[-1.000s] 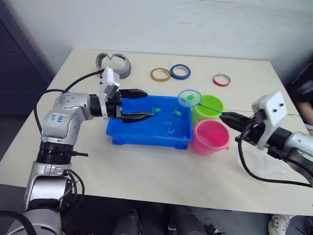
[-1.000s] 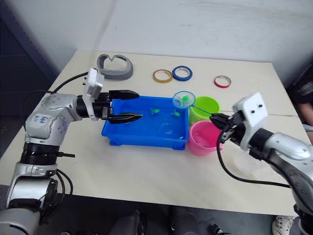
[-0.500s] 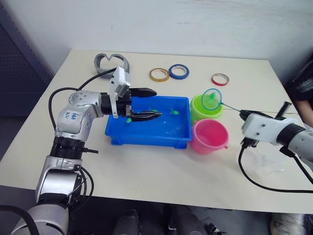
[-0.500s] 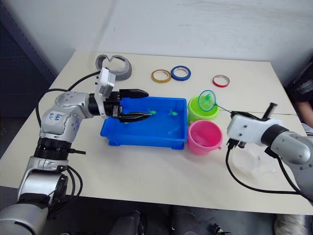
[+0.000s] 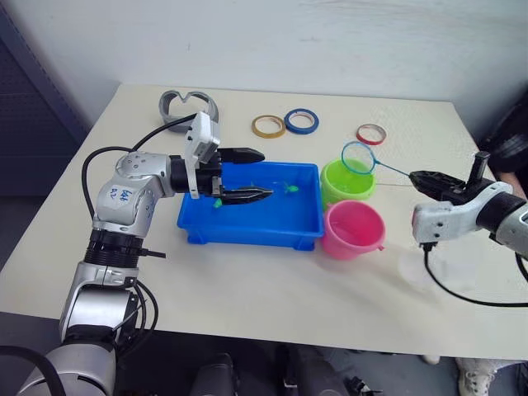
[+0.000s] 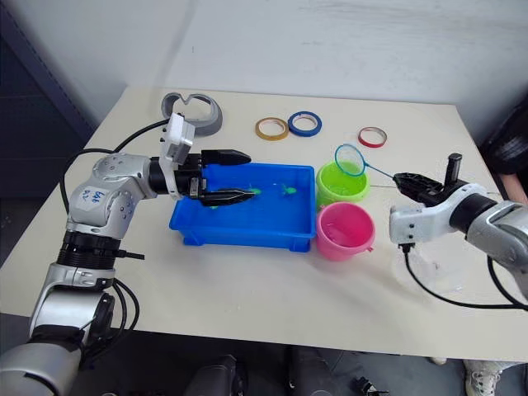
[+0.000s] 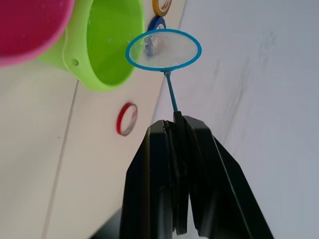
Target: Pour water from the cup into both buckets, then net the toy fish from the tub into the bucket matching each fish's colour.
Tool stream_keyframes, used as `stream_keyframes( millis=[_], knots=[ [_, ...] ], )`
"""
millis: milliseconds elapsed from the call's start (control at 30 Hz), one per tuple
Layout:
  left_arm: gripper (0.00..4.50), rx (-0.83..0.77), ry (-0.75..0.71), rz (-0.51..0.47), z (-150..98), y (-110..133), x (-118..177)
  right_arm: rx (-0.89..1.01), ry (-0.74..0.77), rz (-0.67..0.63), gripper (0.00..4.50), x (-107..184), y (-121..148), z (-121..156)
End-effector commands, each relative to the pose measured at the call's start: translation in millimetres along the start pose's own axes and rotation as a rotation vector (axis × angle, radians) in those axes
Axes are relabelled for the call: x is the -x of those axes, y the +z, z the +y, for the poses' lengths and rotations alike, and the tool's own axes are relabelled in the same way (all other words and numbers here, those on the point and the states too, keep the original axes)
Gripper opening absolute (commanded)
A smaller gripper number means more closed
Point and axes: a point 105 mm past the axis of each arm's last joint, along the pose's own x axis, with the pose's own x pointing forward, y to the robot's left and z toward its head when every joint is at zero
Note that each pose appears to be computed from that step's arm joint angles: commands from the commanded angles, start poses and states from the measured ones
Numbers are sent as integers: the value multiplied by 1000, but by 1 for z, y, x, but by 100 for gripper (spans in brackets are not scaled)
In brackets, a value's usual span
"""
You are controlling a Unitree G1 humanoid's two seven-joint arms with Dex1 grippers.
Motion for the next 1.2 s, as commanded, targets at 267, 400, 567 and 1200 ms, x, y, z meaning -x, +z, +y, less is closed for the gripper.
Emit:
stream_keyframes(
  millis=[267,400,567,1200],
  knots=[
    [449,-20,114,76,3,-5,41,-1014,370,-96,0,-6,74,34],
    [449,-14,135,89,0,-7,48,-1150,517,-11,0,-8,81,65],
    [449,-18,165,100,-2,-7,53,-1240,540,86,0,-21,75,83],
    [449,-28,227,106,-7,-2,63,-1277,351,18,0,-79,68,69]
  ],
)
